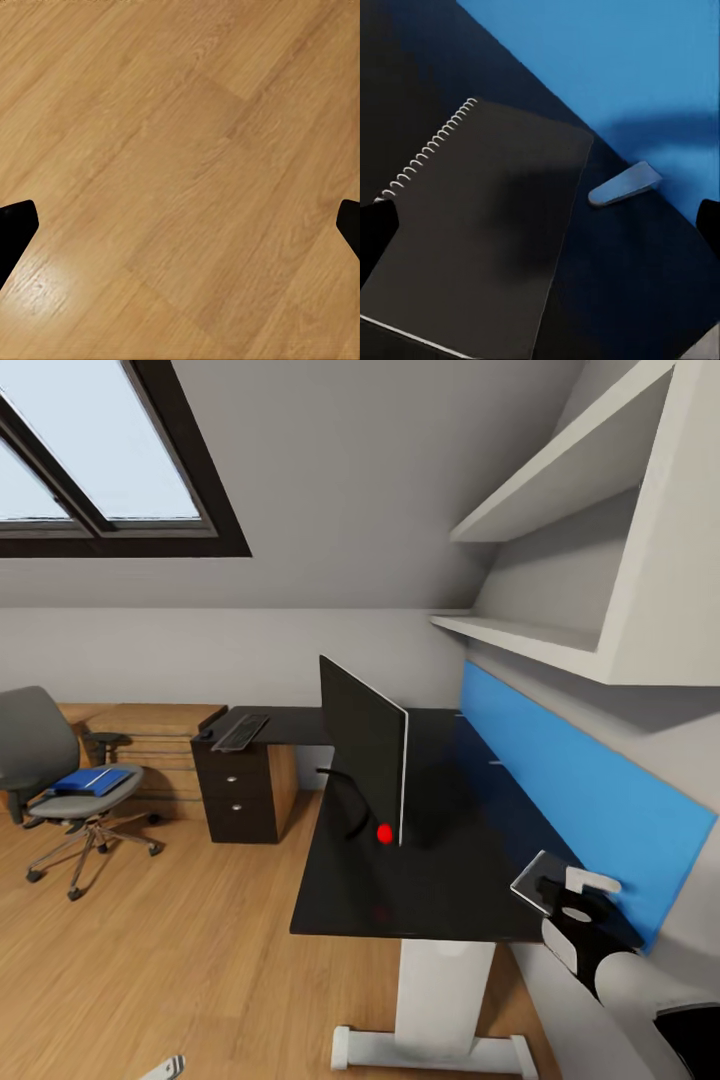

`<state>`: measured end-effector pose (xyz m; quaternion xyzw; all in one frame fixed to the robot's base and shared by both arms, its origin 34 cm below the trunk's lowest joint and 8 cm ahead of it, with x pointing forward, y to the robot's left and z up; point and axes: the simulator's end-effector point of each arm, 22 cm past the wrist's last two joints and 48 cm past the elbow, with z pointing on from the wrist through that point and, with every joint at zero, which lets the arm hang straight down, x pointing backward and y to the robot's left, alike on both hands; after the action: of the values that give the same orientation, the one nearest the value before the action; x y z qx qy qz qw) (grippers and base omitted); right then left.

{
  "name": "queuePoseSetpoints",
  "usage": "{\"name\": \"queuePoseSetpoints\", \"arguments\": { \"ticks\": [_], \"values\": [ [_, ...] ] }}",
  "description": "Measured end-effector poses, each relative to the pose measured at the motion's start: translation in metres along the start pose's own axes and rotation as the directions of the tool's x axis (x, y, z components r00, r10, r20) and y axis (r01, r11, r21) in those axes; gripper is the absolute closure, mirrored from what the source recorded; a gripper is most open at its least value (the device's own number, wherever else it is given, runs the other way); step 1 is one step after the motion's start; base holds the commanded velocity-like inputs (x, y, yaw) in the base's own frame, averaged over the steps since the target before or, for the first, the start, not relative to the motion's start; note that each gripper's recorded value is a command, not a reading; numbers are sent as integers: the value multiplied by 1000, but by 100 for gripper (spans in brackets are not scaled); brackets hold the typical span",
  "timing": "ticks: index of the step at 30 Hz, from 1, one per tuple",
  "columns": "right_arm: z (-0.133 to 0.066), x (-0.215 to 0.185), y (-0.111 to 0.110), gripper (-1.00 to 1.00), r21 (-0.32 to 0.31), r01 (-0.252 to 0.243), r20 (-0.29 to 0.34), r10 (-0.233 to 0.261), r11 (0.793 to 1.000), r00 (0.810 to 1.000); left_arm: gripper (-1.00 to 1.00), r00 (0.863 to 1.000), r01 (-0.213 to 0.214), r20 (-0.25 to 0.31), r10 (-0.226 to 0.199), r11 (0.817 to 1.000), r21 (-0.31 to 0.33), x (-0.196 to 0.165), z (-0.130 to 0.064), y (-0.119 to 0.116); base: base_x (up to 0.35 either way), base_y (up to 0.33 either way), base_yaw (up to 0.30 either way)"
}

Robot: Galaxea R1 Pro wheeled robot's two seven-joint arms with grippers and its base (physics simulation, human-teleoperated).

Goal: In the bedroom, organize the workspace by keeping the computer under the desk, ensuring the monitor is on the desk, placing the keyboard on the desk next to the monitor, placing the mouse on the desk next to the keyboard, moving the folder from the swivel chair onto the desk next to the mouse, stacking the notebook on top of the folder with the pen on top of the notebook, and positioning the swivel chair next to the desk.

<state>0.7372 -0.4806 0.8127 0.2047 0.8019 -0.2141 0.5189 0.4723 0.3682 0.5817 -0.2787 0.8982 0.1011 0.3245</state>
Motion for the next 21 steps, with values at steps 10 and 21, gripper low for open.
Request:
{"name": "queuePoseSetpoints", "arguments": {
  "ticks": [10,21],
  "values": [
    [-3,0,8,-100,-80,42,92,-34,996,995,-100,1000,-1,1,1,1000,0,0,0,0,296,0,0],
    [-3,1,8,-100,-81,42,96,-34,996,995,-100,1000,-19,11,19,1000,4,-3,0,-1,295,-31,0]
  ]
}}
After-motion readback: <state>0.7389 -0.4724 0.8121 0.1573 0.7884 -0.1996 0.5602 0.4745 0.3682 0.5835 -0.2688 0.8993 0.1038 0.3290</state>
